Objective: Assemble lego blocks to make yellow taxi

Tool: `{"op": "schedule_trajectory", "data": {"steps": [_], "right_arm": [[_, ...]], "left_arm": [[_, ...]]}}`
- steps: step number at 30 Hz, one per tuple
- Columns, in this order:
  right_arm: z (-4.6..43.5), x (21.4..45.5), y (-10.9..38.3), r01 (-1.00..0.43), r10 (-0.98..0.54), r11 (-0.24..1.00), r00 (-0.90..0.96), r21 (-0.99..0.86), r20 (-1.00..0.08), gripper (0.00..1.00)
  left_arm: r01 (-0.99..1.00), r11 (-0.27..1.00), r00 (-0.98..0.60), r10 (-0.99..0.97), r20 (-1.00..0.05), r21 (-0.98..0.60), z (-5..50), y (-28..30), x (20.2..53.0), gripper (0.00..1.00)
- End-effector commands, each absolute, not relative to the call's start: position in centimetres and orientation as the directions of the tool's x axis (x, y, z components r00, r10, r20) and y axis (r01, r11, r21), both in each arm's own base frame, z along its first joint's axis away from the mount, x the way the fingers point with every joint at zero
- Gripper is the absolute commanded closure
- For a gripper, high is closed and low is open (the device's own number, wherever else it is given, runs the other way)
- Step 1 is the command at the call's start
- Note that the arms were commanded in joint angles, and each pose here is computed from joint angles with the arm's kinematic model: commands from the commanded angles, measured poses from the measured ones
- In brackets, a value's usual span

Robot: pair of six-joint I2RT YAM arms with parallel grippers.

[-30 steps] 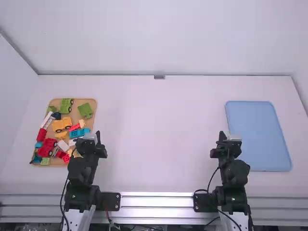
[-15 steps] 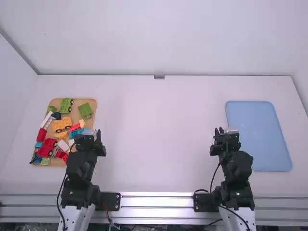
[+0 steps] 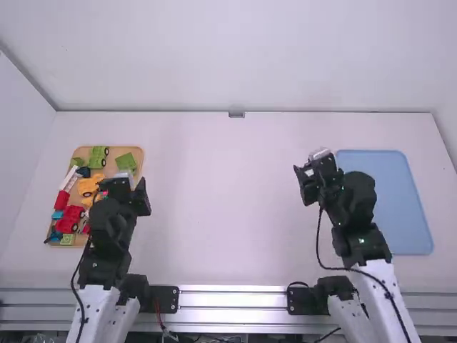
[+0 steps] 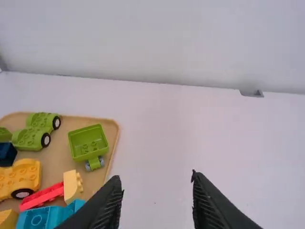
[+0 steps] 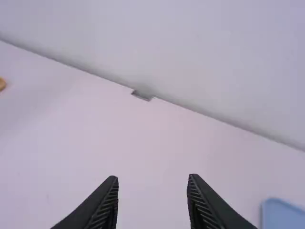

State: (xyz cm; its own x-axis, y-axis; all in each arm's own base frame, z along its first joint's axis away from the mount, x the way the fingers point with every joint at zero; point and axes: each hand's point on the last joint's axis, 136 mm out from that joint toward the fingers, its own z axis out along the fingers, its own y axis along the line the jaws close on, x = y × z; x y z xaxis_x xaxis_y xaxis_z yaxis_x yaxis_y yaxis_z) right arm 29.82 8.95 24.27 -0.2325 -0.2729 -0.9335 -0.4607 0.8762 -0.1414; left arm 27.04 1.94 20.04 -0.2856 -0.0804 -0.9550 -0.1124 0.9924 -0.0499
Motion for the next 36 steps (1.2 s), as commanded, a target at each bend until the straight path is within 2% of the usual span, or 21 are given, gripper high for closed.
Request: {"op": "schedule_trajectory", "data": {"steps": [1,7,12,18,19,21,28,32,36], "right_arm": [[26.5,30.8,11.0,-0.549,-0.332,0.813,-0.167,-0.192,-0.929,0.56],[27.3,33.8,16.3,-0.730,-0.409,0.653,-0.116,-0.201,-0.905,0.42],[27.1,35.3,20.1,-0.825,-0.455,0.523,-0.058,-0.214,-0.889,0.33],[26.2,34.9,26.0,-0.959,-0.432,0.244,0.028,-0.146,-0.902,0.22],[26.1,34.8,26.1,-0.963,-0.429,0.229,0.032,-0.142,-0.903,0.22],[25.6,34.4,27.7,-0.988,-0.389,0.097,0.072,-0.119,-0.918,0.17],[24.4,35.3,32.0,-0.995,-0.310,-0.028,0.098,-0.094,-0.946,0.09],[24.1,35.0,34.6,-0.990,-0.271,-0.102,0.122,-0.098,-0.955,0.05],[23.2,35.4,35.8,-0.987,-0.282,-0.116,0.140,-0.111,-0.949,0.03]], "left_arm": [[-0.159,0.984,-0.271,-0.122,-0.955,-0.080,21.8,2.7,27.7,0.56],[-0.245,0.963,-0.307,-0.183,-0.934,-0.109,23.4,4.6,29.7,0.43],[-0.319,0.940,-0.321,-0.225,-0.920,-0.119,24.2,6.5,31.1,0.34],[-0.440,0.884,-0.315,-0.317,-0.895,-0.158,24.8,9.9,32.6,0.23],[-0.444,0.882,-0.315,-0.319,-0.894,-0.159,24.8,10.0,32.7,0.22],[-0.495,0.854,-0.308,-0.348,-0.885,-0.163,25.0,11.8,33.2,0.18],[-0.595,0.788,-0.311,-0.407,-0.859,-0.158,25.1,15.5,33.6,0.09],[-0.652,0.745,-0.348,-0.457,-0.819,-0.139,24.9,17.3,33.1,0.05],[-0.707,0.697,-0.370,-0.507,-0.778,-0.118,24.9,19.3,32.2,0.02]]}}
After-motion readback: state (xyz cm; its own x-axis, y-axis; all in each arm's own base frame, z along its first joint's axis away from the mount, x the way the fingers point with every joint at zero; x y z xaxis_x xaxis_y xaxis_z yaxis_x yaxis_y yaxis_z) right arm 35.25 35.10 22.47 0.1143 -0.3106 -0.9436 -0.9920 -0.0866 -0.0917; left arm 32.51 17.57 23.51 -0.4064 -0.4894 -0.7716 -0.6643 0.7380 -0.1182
